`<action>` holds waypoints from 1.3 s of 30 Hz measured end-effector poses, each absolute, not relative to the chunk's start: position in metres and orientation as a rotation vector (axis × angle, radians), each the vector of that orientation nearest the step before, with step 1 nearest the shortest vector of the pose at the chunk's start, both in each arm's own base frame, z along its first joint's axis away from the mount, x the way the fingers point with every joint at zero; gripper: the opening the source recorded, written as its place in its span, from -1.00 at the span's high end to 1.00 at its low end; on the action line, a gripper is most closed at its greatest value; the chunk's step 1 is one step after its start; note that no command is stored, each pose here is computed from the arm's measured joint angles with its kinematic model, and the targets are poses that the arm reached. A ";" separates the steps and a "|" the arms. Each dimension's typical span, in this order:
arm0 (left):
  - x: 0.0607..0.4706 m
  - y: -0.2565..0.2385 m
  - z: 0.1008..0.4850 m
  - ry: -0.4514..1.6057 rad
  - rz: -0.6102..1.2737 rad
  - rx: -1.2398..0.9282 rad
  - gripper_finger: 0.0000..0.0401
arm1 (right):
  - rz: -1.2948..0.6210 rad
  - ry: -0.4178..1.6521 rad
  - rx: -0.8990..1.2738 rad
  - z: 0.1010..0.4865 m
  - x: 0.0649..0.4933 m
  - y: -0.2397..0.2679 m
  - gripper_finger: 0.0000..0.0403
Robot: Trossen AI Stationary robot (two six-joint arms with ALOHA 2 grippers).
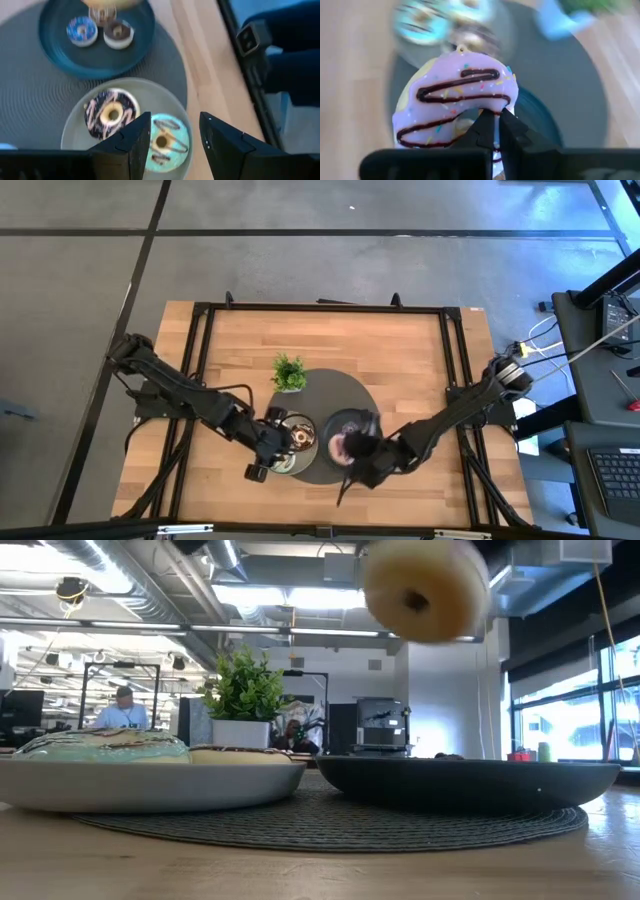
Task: Pick & Place donuts
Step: Put the large purple donut on the gray plate
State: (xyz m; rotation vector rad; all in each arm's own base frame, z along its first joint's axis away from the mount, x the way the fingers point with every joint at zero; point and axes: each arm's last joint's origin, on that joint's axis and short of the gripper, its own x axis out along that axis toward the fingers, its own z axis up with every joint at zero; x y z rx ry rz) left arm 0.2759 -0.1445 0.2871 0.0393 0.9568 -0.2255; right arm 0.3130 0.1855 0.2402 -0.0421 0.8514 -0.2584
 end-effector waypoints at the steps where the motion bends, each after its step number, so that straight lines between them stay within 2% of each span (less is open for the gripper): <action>1: 0.275 -0.144 0.290 0.939 -0.229 0.036 0.19 | -0.213 0.842 -0.068 0.241 0.321 0.191 0.92; 6: 0.275 -0.144 0.295 0.904 -0.227 0.019 0.21 | 0.001 0.856 -0.138 0.227 0.358 0.220 0.92; 9: 0.274 -0.145 0.295 0.911 -0.228 -0.009 0.20 | 0.064 0.908 -0.165 0.208 0.374 0.232 0.92; 16: 0.267 -0.158 0.295 0.921 -0.280 -0.013 0.17 | 0.135 0.972 -0.158 0.179 0.392 0.255 0.92; 26: 0.263 -0.170 0.297 0.892 -0.321 -0.013 0.20 | 0.113 1.010 -0.121 0.156 0.397 0.259 0.88; 39: 0.269 -0.174 0.304 0.774 -0.291 -0.031 0.20 | 0.057 1.009 -0.004 0.154 0.399 0.260 0.24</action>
